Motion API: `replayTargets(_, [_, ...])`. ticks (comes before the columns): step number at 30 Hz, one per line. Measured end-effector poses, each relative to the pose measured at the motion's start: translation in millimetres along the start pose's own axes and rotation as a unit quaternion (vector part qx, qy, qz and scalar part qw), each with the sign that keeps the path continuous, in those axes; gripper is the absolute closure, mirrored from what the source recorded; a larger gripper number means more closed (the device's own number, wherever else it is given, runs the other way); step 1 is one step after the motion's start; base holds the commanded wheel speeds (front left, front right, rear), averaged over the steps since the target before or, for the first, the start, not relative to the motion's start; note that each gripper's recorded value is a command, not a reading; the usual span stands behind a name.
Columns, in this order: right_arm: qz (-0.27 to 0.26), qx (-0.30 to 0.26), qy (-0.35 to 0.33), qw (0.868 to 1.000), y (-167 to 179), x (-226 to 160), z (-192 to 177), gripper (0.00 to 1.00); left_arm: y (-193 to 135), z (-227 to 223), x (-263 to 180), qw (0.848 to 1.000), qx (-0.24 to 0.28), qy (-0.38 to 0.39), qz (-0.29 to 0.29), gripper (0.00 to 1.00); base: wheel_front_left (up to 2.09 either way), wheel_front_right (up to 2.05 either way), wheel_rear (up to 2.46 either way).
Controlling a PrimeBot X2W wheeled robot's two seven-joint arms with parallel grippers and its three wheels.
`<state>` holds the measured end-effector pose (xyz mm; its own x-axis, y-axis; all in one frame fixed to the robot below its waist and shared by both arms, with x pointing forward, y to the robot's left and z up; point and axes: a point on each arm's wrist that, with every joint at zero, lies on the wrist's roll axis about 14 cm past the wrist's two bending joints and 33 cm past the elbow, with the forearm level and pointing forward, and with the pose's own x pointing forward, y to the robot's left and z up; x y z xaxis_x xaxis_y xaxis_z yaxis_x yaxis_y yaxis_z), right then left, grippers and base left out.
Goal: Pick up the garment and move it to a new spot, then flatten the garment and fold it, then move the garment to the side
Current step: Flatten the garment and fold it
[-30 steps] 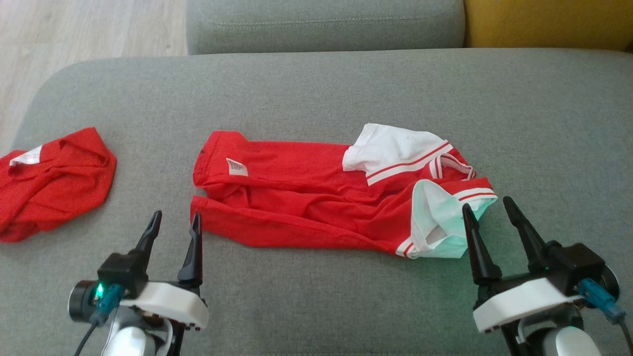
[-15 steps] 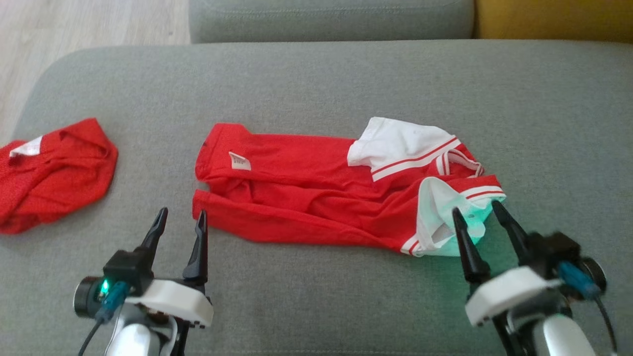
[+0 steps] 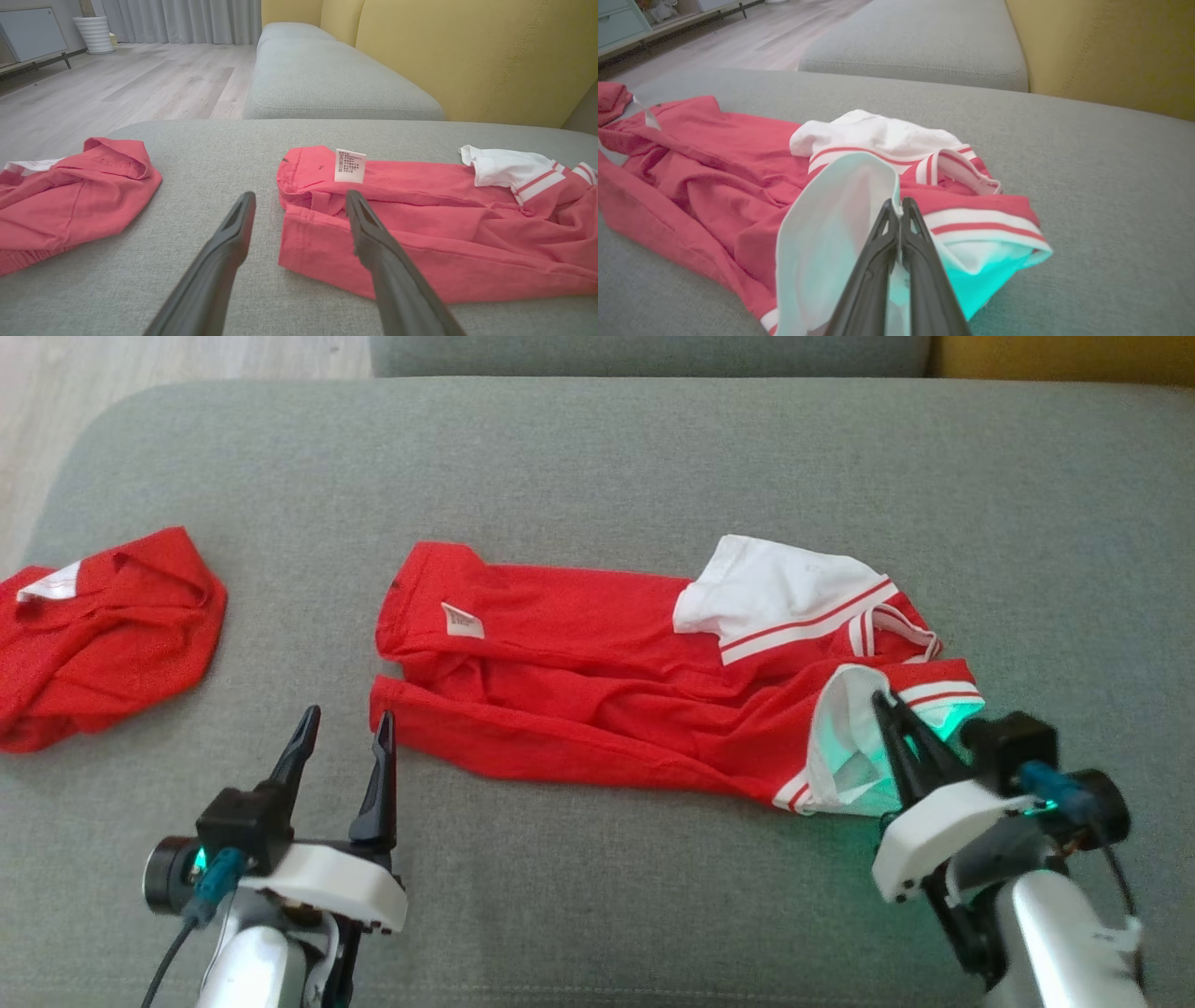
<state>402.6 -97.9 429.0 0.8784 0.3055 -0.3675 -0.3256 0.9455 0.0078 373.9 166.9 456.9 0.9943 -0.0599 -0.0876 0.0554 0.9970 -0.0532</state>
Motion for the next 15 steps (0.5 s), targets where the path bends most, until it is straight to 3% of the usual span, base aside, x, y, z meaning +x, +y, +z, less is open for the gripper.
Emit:
replayTargets(6, [-0.041,0.034,-0.038,0.998,-25,-12,17,1.00,-4,-2,7,1.000,0.000,0.002,-0.008,0.00,0.00,0.00,0.00])
replayTargets(12, [-0.072,0.107,0.007,0.992,-35,-50,-29,1.00,-9,-1,11,1.000,0.000,-0.001,-0.015,0.00,0.00,0.00,0.00])
replayTargets(13, [-0.078,0.120,0.016,0.990,-37,-56,-38,0.64,-10,-2,12,1.000,-0.002,0.000,-0.016,0.00,0.00,0.00,0.00])
replayTargets(14, [-0.085,0.130,0.024,0.988,-39,-61,-45,0.05,-10,-2,13,1.000,-0.004,0.000,-0.017,0.00,0.00,0.00,0.00])
replayTargets(15, [-0.091,0.137,0.029,0.986,-42,-65,-50,0.00,-11,-2,13,1.000,-0.005,0.001,-0.018,0.00,0.00,0.00,0.00])
